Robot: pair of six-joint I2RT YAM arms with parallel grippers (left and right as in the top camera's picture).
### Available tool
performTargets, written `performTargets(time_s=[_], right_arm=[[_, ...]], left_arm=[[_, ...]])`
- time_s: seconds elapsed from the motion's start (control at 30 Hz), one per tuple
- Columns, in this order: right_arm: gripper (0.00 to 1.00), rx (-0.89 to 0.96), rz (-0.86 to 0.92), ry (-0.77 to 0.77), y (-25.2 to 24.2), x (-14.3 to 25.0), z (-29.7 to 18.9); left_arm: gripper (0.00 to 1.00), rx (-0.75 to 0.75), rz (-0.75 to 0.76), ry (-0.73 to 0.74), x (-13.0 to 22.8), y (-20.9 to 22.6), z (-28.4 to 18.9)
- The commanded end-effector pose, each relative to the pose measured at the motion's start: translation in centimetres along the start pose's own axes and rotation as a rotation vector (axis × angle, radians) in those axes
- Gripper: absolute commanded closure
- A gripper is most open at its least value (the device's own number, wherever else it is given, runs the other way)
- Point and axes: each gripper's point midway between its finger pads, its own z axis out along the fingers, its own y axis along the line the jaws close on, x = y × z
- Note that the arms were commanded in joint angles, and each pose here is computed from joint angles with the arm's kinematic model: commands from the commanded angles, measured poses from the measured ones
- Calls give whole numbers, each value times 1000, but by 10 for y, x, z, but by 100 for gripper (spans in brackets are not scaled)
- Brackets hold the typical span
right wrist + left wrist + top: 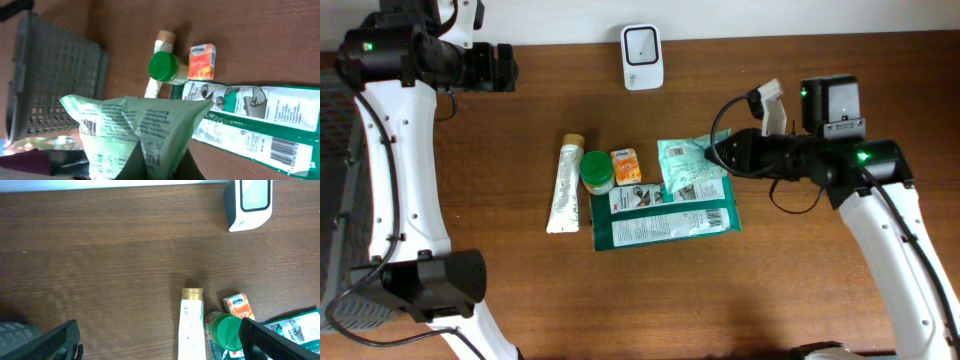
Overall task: Scan the item barcode
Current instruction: 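Grasp the green packet with the right gripper and lift it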
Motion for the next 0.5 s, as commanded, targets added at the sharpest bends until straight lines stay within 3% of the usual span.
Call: performTargets(time_s=[0.0, 0.27, 0.37, 0.47], right_arm=[[96, 84, -41, -9, 3, -10, 9], [96, 304, -210, 10, 27, -77, 21], [96, 356, -297, -29, 39, -110, 32], [96, 540, -391, -143, 26, -152, 49]], left_arm=[[1, 8, 23, -15, -3, -2, -5], [1, 8, 23, -15, -3, -2, -5], [1, 8, 23, -15, -3, -2, -5], [1, 8, 23, -15, -3, -2, -5]])
